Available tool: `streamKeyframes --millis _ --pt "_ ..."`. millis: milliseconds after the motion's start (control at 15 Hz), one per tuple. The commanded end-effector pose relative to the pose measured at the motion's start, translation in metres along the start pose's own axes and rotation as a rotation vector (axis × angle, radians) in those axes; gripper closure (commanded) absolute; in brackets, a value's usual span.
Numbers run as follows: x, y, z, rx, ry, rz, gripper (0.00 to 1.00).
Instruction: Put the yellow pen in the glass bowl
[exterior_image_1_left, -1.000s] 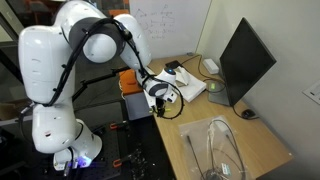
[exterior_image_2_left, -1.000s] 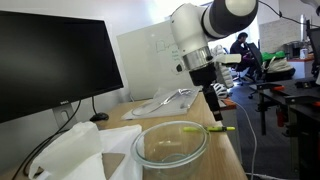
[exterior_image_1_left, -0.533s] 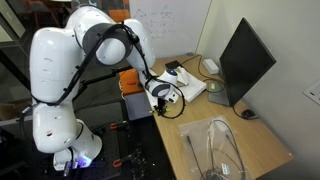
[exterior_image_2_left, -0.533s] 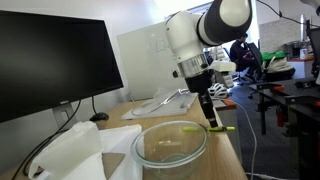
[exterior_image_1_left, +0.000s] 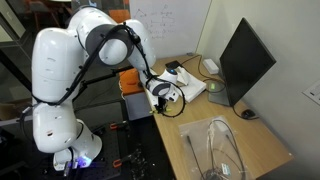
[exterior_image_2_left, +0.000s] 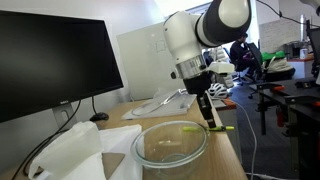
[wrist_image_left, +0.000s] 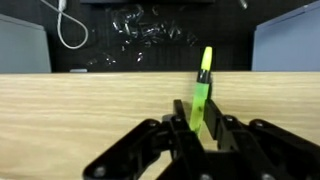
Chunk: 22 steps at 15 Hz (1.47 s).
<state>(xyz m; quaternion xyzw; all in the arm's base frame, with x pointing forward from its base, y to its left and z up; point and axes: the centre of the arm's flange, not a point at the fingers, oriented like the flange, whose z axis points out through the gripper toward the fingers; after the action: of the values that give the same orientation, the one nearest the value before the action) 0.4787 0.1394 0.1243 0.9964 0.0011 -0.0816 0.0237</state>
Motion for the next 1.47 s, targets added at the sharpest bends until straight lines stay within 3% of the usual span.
streamKeyframes --millis 0,67,200,267,400,667,933,1067,1200,1400 --pt "0.003 -0.005 0.005 -0.013 -0.008 0.015 0.42" --pt "0.003 -0.005 0.006 -0.013 -0.012 0.015 0.38" --pt "0.003 -0.006 0.008 -0.015 -0.014 0.018 0.41" --pt "0.004 -0.006 0.009 -0.016 -0.014 0.019 0.64" --pt "0.004 -0.007 0.010 -0.016 -0.014 0.020 0.68" --pt "0.004 -0.010 0.007 -0.011 -0.007 0.017 0.98" --pt "0.008 -0.008 -0.001 -0.007 0.009 0.057 0.95" --pt "0.014 -0.002 -0.014 -0.018 0.013 0.143 0.95" --pt "0.022 0.004 -0.032 -0.012 0.029 0.227 0.95" --pt "0.033 -0.005 -0.069 0.042 0.097 0.254 0.95"
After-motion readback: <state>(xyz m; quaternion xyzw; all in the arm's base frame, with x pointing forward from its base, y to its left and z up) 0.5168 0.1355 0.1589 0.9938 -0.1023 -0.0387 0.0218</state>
